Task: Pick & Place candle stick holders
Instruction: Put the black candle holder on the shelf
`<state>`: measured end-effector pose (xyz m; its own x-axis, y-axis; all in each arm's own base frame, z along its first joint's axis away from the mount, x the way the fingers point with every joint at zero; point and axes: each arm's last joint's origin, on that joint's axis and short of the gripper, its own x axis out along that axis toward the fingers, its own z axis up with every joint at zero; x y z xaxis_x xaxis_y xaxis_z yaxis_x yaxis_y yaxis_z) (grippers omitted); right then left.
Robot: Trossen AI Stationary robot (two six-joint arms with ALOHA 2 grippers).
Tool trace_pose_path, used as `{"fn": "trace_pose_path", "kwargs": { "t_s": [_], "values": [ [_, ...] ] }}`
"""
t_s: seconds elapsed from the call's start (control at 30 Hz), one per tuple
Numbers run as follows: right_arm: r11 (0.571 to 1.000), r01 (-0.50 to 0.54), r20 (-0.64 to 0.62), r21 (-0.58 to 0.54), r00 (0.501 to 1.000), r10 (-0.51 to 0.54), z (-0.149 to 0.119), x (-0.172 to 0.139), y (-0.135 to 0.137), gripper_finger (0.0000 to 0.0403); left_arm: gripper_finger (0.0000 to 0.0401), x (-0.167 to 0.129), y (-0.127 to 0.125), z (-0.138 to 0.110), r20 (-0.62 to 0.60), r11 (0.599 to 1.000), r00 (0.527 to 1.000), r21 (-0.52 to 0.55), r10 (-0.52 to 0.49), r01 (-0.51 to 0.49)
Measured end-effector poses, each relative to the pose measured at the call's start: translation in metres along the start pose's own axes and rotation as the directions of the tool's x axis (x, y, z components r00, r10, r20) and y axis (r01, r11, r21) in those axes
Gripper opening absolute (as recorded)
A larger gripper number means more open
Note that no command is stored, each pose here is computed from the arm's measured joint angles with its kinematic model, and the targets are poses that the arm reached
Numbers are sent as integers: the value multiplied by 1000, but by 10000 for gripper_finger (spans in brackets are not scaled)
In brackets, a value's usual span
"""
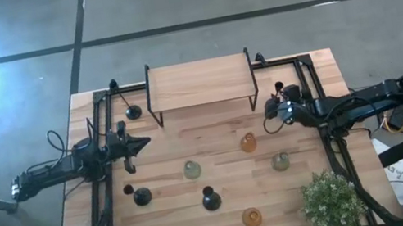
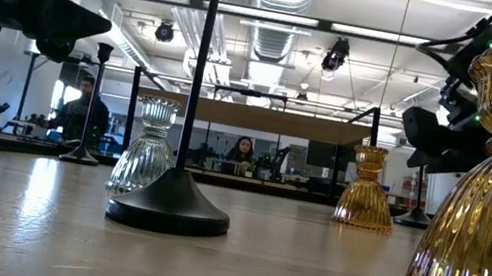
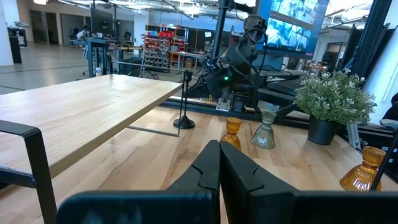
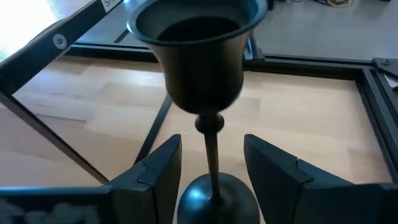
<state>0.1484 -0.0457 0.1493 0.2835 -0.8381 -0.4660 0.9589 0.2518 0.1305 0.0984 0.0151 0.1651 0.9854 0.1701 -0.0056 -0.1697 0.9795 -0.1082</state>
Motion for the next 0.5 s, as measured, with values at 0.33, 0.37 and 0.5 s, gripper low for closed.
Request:
{"fn": "trace_pose_path", "kwargs": {
  "t_s": [0.33, 0.37, 0.5],
  "values": [
    [999, 39, 12, 33, 999, -40, 2, 10, -7, 138, 5, 0, 0, 0, 0, 1000, 1000, 0, 0, 0],
    [999, 42, 12, 32, 999, -42, 2, 10, -7, 131, 5, 0, 0, 0, 0, 1000, 1000, 0, 0, 0],
    [999, 32, 7, 2, 999, -32, 5, 10, -6, 83, 5, 0, 0, 0, 0, 1000, 1000, 0, 0, 0]
  ]
}}
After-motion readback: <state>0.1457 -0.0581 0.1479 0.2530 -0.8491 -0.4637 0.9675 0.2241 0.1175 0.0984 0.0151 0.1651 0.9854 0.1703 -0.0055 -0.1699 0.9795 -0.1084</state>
